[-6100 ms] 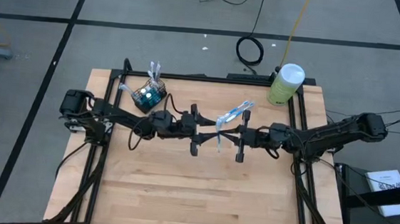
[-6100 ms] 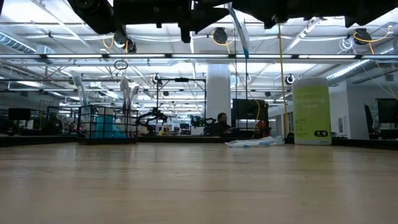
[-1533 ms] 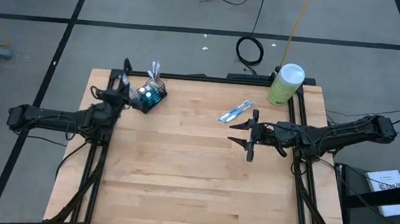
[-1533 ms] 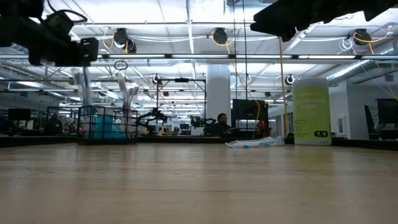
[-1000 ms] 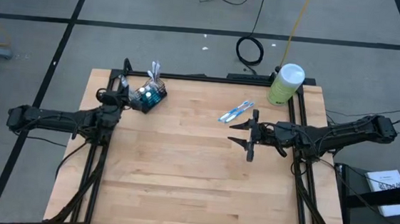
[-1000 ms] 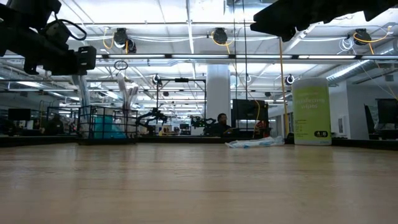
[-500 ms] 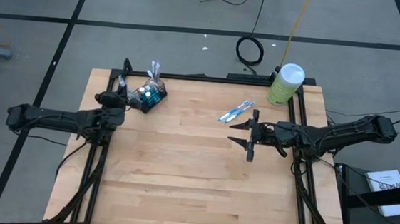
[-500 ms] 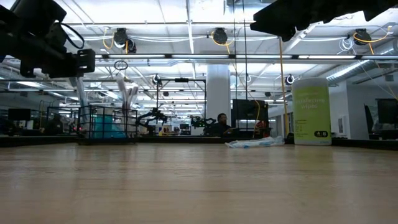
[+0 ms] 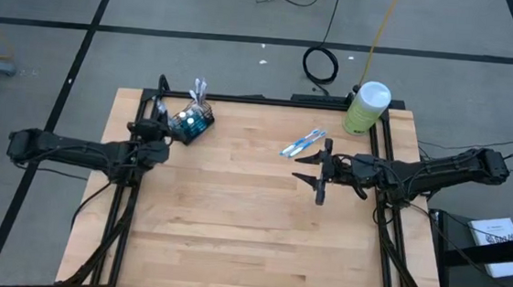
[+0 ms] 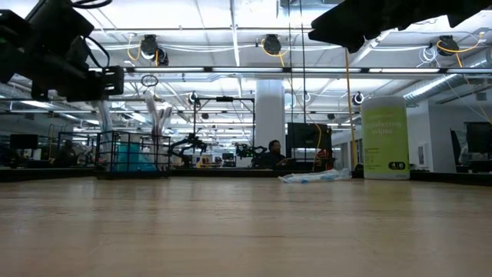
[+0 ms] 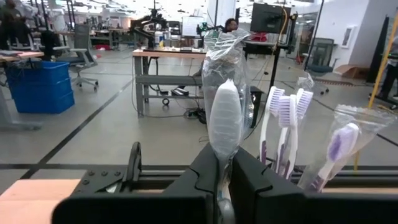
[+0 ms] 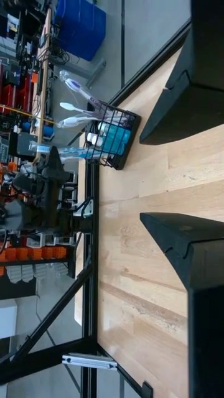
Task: Pick & Place toothbrushing station
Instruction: Put the blue toothbrush into the left compartment of the wire organizer
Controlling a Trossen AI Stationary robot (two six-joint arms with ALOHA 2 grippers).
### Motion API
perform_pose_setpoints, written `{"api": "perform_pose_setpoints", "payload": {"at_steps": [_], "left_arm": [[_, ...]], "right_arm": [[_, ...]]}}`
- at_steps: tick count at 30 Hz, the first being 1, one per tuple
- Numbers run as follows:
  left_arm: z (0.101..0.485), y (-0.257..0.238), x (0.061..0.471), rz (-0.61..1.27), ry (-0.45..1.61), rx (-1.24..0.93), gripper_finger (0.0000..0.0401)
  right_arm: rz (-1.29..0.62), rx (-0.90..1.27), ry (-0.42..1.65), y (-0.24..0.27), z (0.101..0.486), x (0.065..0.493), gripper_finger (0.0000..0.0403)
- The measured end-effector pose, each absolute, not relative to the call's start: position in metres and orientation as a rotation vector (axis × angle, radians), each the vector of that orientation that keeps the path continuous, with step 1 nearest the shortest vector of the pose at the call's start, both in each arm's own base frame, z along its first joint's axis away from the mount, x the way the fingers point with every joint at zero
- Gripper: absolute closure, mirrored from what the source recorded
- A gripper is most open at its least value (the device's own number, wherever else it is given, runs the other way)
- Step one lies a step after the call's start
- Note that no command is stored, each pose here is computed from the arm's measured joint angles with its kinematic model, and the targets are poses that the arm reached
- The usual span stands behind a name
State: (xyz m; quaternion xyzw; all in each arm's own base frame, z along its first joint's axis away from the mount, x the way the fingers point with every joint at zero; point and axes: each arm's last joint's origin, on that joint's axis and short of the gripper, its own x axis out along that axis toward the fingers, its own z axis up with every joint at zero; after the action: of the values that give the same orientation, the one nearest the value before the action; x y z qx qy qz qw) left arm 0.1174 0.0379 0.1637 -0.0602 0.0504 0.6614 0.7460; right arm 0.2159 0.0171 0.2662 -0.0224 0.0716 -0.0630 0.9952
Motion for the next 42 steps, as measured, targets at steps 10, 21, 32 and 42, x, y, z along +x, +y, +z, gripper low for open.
{"api": "perform_pose_setpoints", "payload": {"at_steps": [10, 21, 32, 42], "left_arm": [[0.155, 0.038, 0.122, 1.42, 0.141, -0.182, 0.0383], [0.146, 0.04, 0.121, 1.402, 0.207, -0.218, 0.0356], [0.148, 0.044, 0.123, 1.37, 0.243, -0.236, 0.0357], [0.16, 0.044, 0.134, 1.299, 0.21, -0.154, 0.0292]], "right_arm": [[-0.123, -0.044, 0.143, 0.017, 0.266, 0.216, 0.022], [-0.123, -0.043, 0.144, 0.017, 0.266, 0.216, 0.022], [-0.122, -0.043, 0.144, 0.017, 0.266, 0.216, 0.022], [-0.122, -0.043, 0.144, 0.017, 0.266, 0.216, 0.022]]}}
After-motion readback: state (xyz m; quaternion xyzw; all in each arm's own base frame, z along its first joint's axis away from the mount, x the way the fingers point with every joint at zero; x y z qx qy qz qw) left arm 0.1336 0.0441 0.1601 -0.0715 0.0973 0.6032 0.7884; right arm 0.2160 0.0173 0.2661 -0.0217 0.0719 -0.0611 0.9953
